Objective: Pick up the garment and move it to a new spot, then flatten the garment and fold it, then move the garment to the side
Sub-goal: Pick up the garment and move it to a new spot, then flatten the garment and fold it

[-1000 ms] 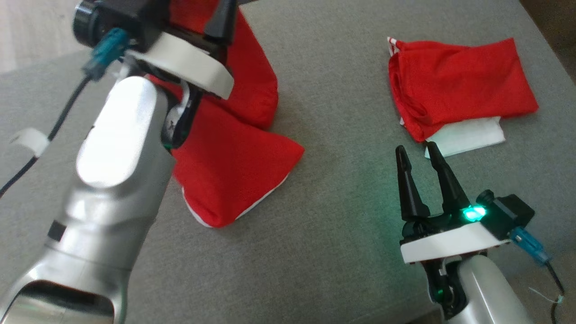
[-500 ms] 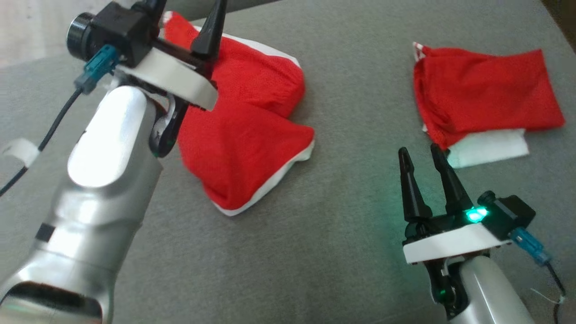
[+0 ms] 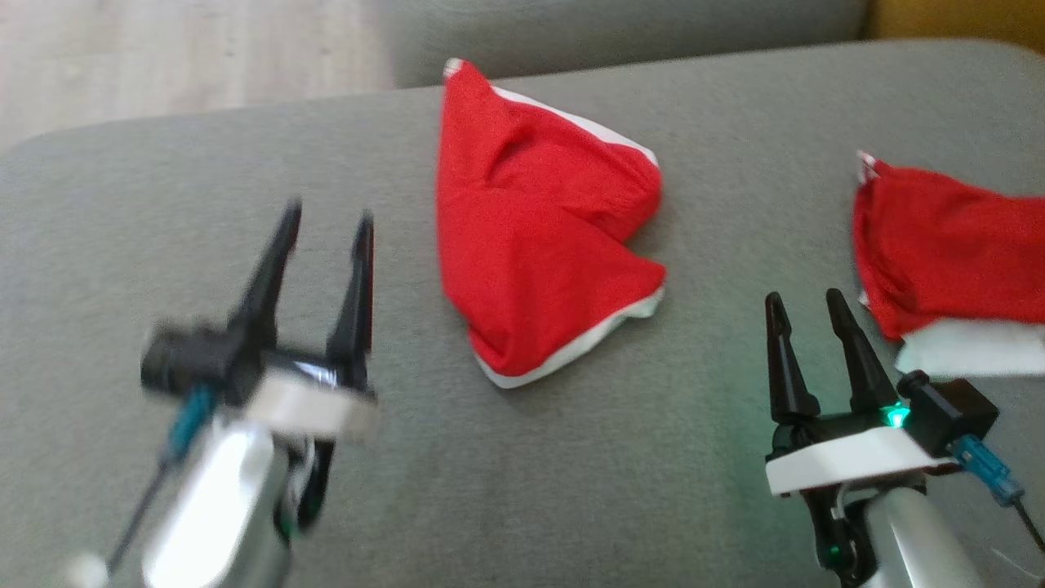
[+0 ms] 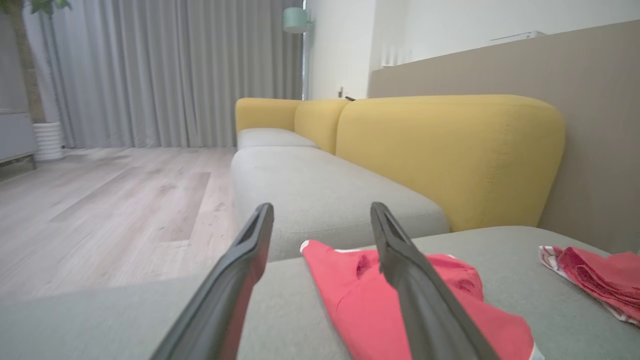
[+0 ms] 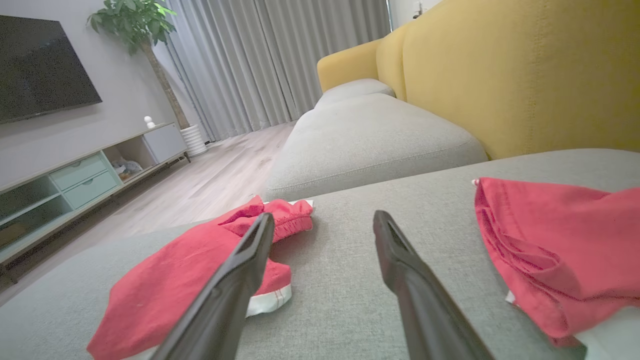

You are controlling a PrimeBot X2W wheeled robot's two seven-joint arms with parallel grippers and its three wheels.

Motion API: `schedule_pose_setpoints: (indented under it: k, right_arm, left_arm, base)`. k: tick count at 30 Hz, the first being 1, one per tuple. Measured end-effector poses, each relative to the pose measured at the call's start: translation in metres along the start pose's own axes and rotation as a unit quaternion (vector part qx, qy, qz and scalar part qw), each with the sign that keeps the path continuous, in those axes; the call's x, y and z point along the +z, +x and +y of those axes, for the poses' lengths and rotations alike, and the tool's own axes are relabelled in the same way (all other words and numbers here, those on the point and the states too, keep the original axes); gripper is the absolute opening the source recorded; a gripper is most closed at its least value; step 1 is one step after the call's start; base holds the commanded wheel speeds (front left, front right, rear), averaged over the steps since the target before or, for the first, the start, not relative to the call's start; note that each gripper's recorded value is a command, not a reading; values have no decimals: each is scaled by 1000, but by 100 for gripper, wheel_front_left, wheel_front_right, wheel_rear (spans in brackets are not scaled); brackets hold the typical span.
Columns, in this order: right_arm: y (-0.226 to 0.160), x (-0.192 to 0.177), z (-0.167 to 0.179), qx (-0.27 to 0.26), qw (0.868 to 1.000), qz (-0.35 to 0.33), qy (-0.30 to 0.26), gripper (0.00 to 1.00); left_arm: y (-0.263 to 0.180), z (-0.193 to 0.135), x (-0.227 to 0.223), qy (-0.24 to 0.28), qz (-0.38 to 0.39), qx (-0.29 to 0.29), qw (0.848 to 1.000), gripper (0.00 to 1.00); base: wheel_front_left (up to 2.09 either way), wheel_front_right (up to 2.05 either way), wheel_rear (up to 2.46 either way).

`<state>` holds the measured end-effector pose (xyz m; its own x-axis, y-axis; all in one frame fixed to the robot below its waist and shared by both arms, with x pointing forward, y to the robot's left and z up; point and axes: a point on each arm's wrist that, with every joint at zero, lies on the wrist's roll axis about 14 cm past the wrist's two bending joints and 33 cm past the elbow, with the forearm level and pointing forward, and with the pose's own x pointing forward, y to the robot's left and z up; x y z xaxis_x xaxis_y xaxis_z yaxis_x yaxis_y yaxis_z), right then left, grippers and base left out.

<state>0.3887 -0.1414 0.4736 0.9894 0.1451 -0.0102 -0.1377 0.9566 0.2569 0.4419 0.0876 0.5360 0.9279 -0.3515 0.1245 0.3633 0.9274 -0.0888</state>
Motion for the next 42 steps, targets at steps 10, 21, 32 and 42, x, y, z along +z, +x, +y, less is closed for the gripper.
schedule_pose_setpoints:
  k: [10,21,32,42]
  right_arm:
    - [14,-7,24,39,999,10,-12,100]
    - [42,-60,17,32,993,115,-6,100]
    - [65,-117,38,66,974,217,-12,100]
    - [69,-115,54,99,972,211,-35,0]
  left_arm:
    - [-65,16,-15,-37,15,89,995,100]
    - [-55,19,-20,-49,14,94,994,100]
    - [-51,39,-28,-45,20,115,992,100]
    - [-52,48,-18,-34,7,124,992,100]
  base:
    - [0,0,0]
    - [0,0,0]
    - [0,0,0]
    - [0,0,0]
